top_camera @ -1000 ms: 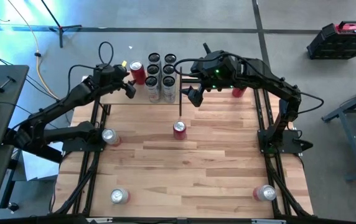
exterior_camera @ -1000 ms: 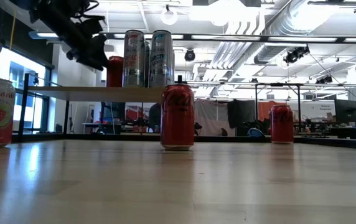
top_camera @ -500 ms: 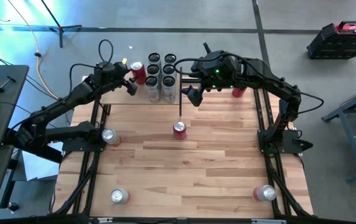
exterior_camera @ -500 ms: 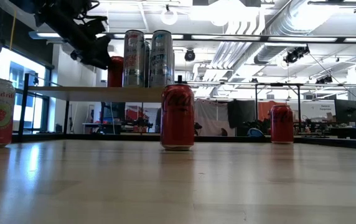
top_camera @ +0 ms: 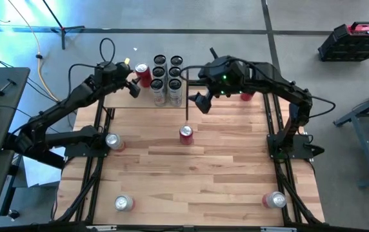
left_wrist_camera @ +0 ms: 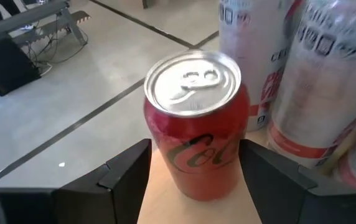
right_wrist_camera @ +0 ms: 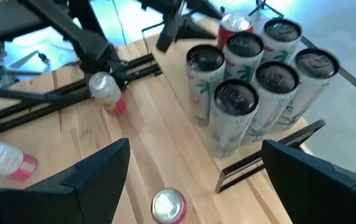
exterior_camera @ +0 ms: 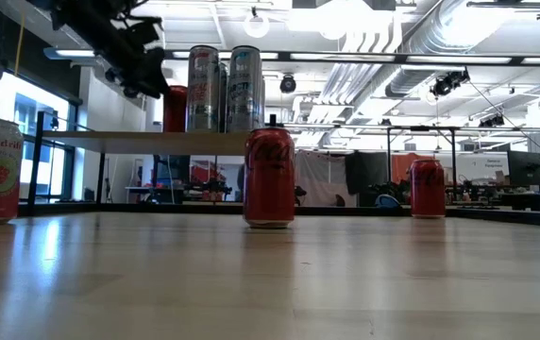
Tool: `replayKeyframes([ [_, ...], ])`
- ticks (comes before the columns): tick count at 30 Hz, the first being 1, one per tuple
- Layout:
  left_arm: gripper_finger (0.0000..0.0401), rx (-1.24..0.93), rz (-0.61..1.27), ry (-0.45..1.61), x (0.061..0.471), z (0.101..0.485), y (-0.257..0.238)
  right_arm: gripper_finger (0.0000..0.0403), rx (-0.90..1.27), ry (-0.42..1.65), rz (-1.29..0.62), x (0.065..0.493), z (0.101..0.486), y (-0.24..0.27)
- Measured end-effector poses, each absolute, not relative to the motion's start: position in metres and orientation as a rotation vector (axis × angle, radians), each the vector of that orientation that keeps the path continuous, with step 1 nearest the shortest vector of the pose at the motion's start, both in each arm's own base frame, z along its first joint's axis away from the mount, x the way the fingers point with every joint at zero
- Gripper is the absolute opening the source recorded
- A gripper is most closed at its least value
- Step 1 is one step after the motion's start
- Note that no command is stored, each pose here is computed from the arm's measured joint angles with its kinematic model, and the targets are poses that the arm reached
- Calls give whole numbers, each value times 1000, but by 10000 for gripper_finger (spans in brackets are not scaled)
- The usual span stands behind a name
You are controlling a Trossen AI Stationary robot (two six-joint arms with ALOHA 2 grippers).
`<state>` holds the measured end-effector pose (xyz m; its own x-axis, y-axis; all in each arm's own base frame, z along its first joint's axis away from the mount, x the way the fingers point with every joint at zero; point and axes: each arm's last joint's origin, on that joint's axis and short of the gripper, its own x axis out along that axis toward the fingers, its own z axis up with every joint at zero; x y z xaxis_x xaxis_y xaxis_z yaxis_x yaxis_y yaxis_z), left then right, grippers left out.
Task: Place canned beverage on shelf
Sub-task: Put the bottom left red soda can on the shelf, then put the bottom red soda can on the shelf aligned with the other red soda can
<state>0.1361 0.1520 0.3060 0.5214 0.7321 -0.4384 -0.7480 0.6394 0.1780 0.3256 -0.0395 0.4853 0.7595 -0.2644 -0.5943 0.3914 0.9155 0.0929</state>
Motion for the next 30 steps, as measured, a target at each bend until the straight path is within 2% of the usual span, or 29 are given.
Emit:
replayKeyframes([
  [4,234,-50,828,493,129,321,141,349,184,693,-375,319,480,-25],
  [12,234,-132,561,368,108,339,105,349,254,895,-396,303,466,12],
  [18,234,-195,411,276,99,349,79,349,285,956,-433,304,448,42],
  [25,234,-300,258,240,93,352,50,349,340,1087,-434,329,391,59],
  [30,234,-420,125,246,96,353,32,349,220,1169,-381,336,345,75],
])
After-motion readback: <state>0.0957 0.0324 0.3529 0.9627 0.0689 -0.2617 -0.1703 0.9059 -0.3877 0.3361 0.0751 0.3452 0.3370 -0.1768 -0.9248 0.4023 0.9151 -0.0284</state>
